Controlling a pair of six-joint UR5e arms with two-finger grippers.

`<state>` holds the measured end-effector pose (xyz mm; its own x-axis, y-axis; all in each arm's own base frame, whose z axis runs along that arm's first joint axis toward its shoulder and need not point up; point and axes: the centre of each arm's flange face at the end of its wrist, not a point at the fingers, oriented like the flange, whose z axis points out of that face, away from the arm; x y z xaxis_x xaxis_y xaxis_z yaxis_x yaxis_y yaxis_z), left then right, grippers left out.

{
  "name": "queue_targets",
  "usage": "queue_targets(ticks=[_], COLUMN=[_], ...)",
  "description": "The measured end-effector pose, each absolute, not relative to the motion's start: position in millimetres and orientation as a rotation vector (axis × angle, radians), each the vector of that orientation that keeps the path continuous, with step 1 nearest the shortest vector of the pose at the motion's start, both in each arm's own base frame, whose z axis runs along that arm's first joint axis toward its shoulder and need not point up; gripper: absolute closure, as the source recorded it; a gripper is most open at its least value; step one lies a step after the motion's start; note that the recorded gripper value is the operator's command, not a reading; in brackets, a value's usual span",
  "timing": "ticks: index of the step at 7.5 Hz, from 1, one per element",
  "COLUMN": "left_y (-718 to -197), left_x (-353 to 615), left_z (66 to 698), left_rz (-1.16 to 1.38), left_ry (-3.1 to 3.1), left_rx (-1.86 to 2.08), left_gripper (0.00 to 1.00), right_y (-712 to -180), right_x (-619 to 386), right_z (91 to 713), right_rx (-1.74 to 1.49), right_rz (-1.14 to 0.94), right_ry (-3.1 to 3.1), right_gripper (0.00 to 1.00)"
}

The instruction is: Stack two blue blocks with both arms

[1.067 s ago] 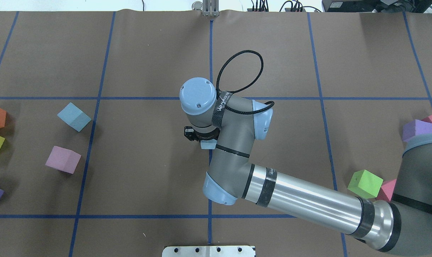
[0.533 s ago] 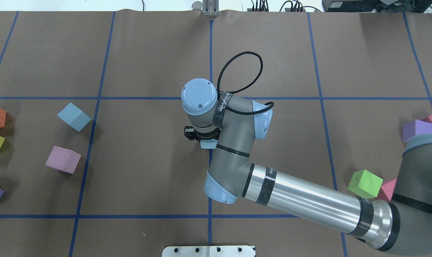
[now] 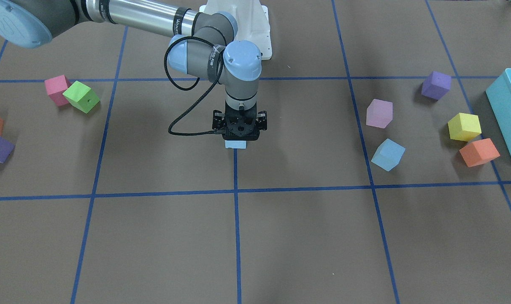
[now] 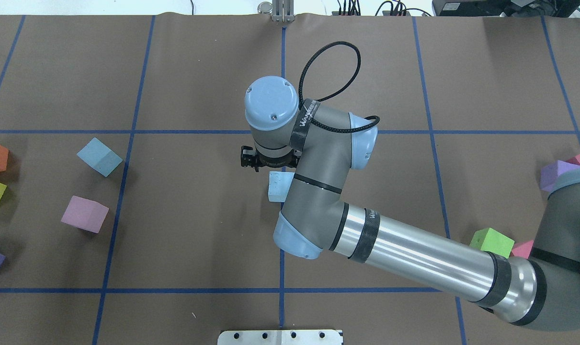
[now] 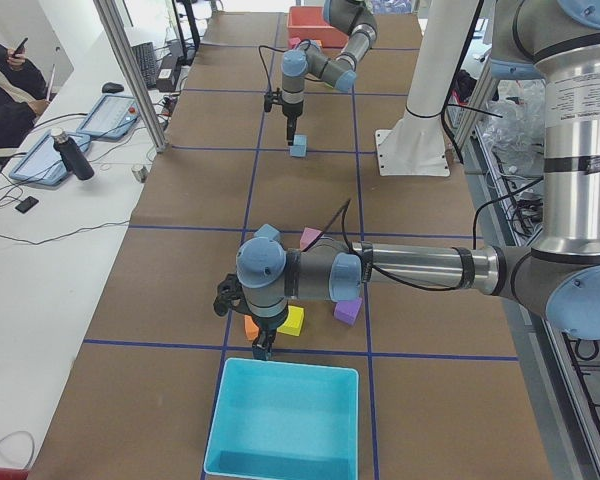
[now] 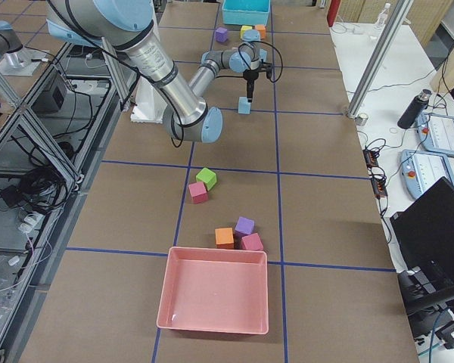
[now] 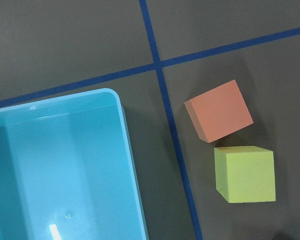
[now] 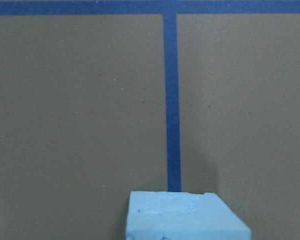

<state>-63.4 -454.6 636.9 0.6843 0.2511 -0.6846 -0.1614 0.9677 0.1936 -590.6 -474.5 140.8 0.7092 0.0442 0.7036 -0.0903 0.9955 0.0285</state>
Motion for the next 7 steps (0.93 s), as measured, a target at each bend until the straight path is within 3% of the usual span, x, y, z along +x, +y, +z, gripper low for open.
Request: queue_targets(ticks=[2, 7], left_y=[-462.0, -529.9], left_x=[-63.4, -35.4], left_z=[626.2, 565.5], left_rz=[0.246, 0.269], left_ry=[0.778, 0.784], left_rx=[0.158, 0.333], left_gripper=[0.02, 0.02], right_y=[-507.5, -558.6], right_x=[-517.9, -304.1], right_z=[130.4, 290.1], right_rx=[0.108, 0.123], right_rz=[0.063, -0.059], right_ry=[-0.764, -0.698], right_gripper=[0.00, 0.00])
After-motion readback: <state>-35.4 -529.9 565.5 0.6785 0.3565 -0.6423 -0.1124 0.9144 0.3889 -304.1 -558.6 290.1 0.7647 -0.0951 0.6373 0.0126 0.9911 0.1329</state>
